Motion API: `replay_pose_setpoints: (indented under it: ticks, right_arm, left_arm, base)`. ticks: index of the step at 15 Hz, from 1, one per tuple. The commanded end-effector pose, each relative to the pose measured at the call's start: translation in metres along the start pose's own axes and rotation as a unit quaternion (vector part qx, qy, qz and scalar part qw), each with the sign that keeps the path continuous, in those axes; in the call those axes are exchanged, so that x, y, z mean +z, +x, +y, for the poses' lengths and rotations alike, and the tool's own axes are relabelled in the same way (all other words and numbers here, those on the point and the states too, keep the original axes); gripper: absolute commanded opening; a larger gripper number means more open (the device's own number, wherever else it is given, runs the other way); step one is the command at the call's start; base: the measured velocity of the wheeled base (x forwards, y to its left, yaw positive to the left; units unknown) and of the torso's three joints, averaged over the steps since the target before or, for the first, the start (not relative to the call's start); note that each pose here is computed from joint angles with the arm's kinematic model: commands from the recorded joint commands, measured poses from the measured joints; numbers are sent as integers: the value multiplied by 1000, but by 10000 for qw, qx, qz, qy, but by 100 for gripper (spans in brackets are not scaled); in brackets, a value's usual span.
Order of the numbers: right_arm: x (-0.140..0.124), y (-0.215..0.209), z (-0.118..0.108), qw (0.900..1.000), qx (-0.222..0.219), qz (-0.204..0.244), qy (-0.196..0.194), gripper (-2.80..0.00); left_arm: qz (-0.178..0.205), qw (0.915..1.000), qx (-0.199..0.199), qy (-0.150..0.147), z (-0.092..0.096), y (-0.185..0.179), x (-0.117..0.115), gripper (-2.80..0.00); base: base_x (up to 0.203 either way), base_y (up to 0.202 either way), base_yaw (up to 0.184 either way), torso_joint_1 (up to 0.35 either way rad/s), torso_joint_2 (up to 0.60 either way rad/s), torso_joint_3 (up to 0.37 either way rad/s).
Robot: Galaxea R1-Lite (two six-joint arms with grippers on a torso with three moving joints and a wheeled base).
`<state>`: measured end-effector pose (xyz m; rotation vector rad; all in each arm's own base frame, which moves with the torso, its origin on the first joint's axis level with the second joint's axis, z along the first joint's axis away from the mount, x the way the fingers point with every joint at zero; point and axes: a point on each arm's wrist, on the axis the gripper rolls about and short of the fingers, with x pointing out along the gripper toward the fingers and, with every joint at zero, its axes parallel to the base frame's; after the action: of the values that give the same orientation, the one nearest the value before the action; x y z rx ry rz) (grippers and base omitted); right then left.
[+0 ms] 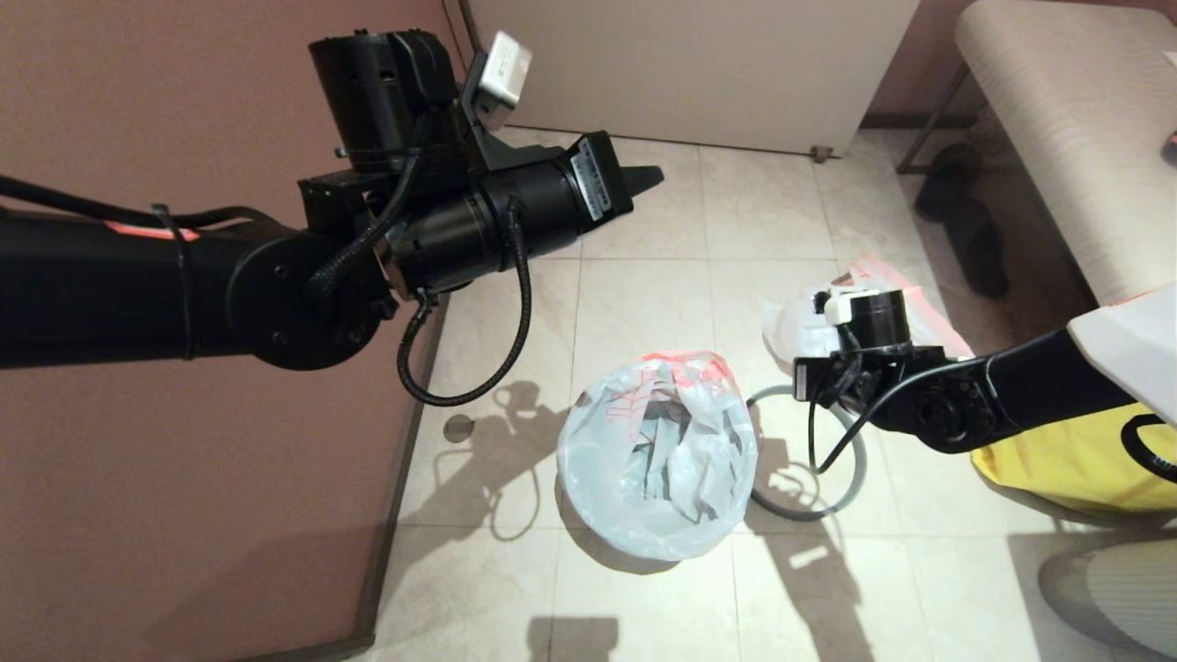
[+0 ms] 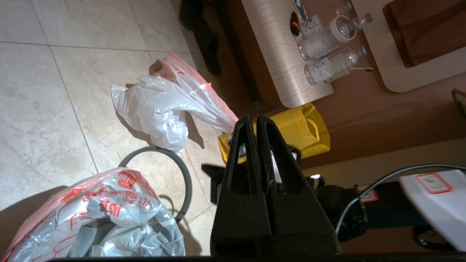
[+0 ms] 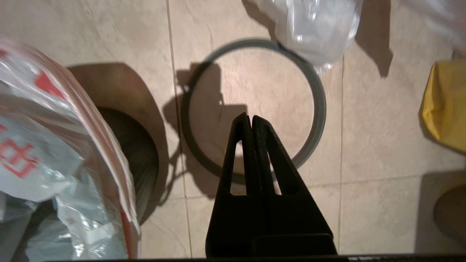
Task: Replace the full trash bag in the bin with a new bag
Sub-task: Put the new garbage bag on the trash can
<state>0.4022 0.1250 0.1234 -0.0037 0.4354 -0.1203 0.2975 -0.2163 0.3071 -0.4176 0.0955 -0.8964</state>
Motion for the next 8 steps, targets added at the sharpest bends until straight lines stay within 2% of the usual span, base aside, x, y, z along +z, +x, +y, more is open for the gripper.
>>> replay_pose_setpoints:
  ticks: [1, 3, 5, 6, 8]
  right_arm:
    - [-36, 21, 5, 9988, -54, 479, -62, -280]
    - [-75, 44, 27, 9953, 269, 922, -81, -280]
    - [-99, 60, 53, 9923, 555, 1093, -175, -280]
    - [-108, 64, 69, 9908, 724, 1118, -231, -280]
    - [-107, 68, 95, 9879, 1182, 988, -206, -280]
  left_arm:
    - [26, 10000, 26, -19, 4, 4, -3, -280]
    - [164, 9997, 149, -71, 19, 20, -17, -280]
    - [232, 9992, 298, -94, 34, 33, -26, -280]
    - [222, 9990, 375, -93, 42, 38, -28, -280]
    - [203, 9985, 495, -95, 54, 42, -29, -280]
  base:
    - [0, 0, 0, 0, 0, 0]
    - [0, 0, 0, 0, 0, 0]
    - [0, 0, 0, 0, 0, 0]
    - [0, 0, 0, 0, 0, 0]
    - [0, 0, 0, 0, 0, 0]
